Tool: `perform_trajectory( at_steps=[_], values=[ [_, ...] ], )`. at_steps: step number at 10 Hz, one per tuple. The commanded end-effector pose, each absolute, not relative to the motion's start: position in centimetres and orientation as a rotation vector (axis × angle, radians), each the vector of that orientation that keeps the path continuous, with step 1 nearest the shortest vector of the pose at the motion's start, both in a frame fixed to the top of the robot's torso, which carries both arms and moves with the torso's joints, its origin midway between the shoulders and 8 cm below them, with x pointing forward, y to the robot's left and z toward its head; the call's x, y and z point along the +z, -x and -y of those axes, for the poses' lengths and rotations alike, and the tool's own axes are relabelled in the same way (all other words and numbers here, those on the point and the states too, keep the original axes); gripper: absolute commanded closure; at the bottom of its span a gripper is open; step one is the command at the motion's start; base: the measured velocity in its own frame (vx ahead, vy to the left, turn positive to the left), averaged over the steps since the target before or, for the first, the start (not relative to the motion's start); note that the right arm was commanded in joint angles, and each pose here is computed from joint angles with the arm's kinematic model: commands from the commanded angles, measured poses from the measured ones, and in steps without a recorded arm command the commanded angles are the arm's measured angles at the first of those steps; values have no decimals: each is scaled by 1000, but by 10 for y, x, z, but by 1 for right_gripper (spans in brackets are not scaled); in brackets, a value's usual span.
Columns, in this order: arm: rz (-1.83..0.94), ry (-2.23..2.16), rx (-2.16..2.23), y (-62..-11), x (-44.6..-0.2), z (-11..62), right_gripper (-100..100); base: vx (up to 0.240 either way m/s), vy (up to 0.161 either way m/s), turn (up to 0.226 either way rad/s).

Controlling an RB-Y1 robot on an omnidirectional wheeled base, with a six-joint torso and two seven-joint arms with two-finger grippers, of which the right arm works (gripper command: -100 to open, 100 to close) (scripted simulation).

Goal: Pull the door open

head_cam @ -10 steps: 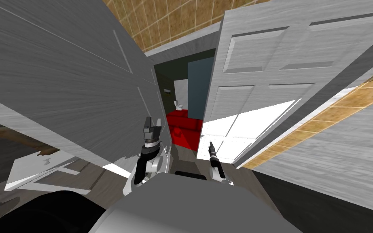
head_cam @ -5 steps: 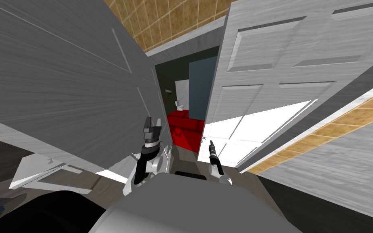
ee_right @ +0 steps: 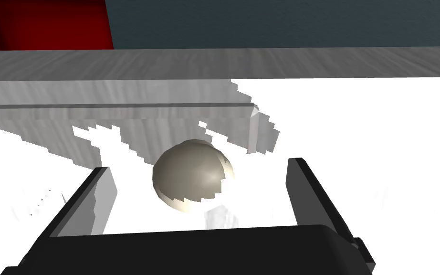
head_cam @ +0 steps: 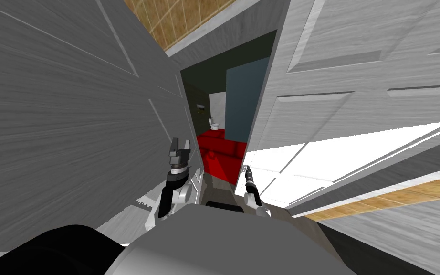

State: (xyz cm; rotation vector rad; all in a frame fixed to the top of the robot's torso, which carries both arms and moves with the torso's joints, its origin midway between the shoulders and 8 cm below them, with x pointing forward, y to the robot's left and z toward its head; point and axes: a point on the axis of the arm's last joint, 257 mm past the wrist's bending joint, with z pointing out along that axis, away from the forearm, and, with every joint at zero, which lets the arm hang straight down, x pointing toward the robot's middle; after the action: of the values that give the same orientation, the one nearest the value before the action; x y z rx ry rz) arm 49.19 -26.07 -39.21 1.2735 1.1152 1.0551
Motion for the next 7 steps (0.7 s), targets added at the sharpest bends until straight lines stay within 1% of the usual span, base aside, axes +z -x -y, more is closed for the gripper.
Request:
perform_trajectory(
  at_steps=[1,6,7],
  values=[
    [-1115,-1274,1056,-492,-392,261,100,-16,0,-4],
    [-1115,-1274,1056,-492,-392,261,100,-13,0,0],
    [-1119,-1270,1058,-490,-393,269,100,-127,1,-25]
  ],
)
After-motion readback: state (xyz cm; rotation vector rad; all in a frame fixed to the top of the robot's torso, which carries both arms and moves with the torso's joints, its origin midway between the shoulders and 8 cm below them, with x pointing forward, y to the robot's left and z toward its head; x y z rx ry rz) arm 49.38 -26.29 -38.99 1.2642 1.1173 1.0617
